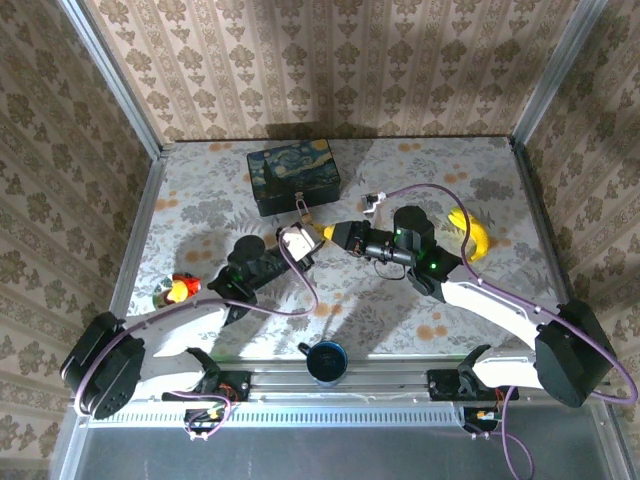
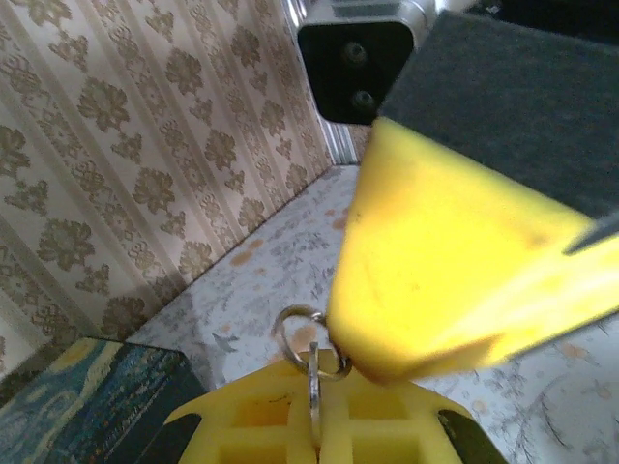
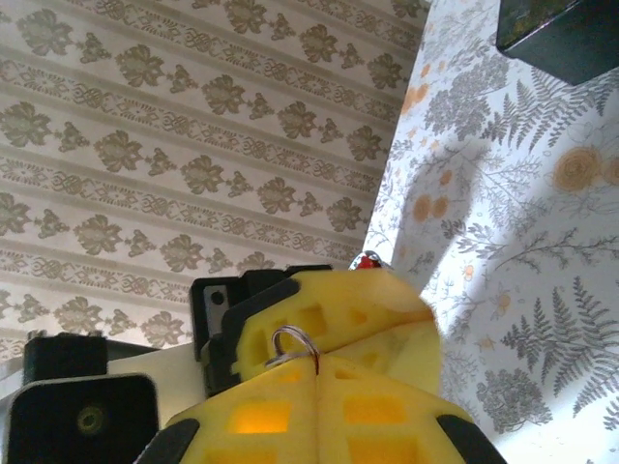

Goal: Unlock a padlock with a key

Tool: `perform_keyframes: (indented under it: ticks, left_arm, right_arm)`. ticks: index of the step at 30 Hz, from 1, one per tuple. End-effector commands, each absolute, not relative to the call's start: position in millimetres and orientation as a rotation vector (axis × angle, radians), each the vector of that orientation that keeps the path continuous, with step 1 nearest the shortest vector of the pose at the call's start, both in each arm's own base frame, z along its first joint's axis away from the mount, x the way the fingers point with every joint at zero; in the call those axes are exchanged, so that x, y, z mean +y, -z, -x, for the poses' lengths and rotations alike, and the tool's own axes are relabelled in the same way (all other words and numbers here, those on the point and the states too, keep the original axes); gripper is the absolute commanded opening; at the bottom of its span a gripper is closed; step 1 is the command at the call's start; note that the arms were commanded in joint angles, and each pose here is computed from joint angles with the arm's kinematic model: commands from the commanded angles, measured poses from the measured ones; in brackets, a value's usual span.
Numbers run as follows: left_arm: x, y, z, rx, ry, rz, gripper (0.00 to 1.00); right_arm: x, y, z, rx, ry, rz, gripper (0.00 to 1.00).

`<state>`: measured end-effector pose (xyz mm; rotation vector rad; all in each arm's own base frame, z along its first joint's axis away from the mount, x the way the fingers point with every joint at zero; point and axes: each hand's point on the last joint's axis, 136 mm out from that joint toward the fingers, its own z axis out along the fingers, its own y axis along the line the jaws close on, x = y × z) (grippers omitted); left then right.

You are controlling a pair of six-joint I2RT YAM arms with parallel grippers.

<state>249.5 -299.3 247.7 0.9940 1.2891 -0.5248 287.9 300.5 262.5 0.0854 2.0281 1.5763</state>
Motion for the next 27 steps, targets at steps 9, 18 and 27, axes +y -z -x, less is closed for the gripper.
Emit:
perform_keyframes:
  ticks: [9, 18, 27]
  left_arm:
    - [-274, -245, -228, 1.377, 0.566, -1.045, 0.00]
    - [-266, -239, -227, 1.451, 0.596, -1.028, 0.00]
    - [-265, -235, -224, 1.507, 0.649, -1.054, 0.00]
  right_arm:
    - [291, -272, -299, 2.027, -1.463, -0.061, 0.33]
    - [290, -283, -296, 2.025, -1.424, 0.015, 0.47]
    - [271, -295, -289, 2.024, -1.308, 0.079, 0.55]
